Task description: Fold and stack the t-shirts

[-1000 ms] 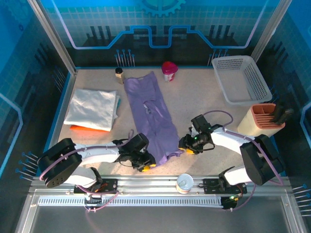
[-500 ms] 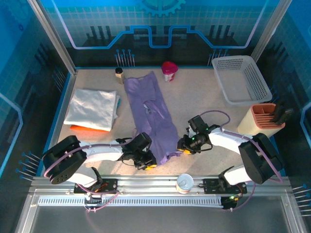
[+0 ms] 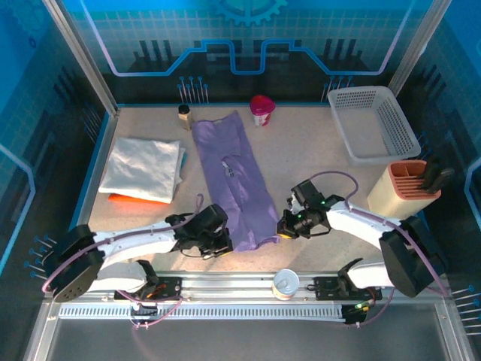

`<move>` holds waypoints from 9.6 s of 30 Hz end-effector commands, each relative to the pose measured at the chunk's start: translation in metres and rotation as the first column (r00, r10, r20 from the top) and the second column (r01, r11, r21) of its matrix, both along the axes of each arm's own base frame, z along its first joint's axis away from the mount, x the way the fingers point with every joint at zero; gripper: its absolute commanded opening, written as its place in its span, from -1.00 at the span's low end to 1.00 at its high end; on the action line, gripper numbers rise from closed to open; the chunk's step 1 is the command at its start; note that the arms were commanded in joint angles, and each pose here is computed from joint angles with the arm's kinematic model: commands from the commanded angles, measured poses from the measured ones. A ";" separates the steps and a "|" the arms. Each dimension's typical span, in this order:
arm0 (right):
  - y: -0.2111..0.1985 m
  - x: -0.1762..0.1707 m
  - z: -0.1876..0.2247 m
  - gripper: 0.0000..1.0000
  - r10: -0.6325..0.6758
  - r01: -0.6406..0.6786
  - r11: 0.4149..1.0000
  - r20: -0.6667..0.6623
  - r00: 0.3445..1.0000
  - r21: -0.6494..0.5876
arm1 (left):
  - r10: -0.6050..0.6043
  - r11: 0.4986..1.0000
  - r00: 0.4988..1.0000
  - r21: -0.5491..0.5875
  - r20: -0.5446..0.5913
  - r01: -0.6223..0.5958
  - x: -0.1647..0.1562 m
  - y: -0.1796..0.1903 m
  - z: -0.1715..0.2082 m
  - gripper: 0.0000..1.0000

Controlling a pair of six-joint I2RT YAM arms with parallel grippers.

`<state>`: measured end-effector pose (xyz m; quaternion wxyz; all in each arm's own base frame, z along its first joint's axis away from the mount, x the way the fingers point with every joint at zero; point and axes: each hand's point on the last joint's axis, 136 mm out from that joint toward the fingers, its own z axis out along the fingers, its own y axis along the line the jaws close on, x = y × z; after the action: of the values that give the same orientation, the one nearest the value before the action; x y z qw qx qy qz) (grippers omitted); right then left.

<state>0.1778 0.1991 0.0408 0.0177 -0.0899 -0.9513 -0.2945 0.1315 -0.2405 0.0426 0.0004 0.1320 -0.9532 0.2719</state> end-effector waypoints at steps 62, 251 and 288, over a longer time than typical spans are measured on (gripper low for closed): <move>0.076 0.275 0.040 -0.29 -0.054 0.041 0.996 0.162 0.985 0.084 | 0.043 0.990 0.944 0.114 0.327 -0.085 0.273 0.085 0.038 -0.42; 0.031 0.210 0.132 -1.00 -0.004 -0.022 0.996 0.290 0.957 0.085 | 0.148 0.989 0.943 -0.015 0.297 -0.150 0.192 0.080 0.116 -1.00; 0.062 0.306 0.106 0.75 0.038 -0.090 0.991 0.428 0.903 0.103 | 0.257 0.963 0.902 -0.017 0.347 -0.268 0.304 0.143 0.084 0.15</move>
<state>0.4860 0.2709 0.1230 -0.1485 -0.0021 -0.9223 -0.3569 0.4353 -0.0906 0.0924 -0.1774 0.2307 -0.9227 0.2528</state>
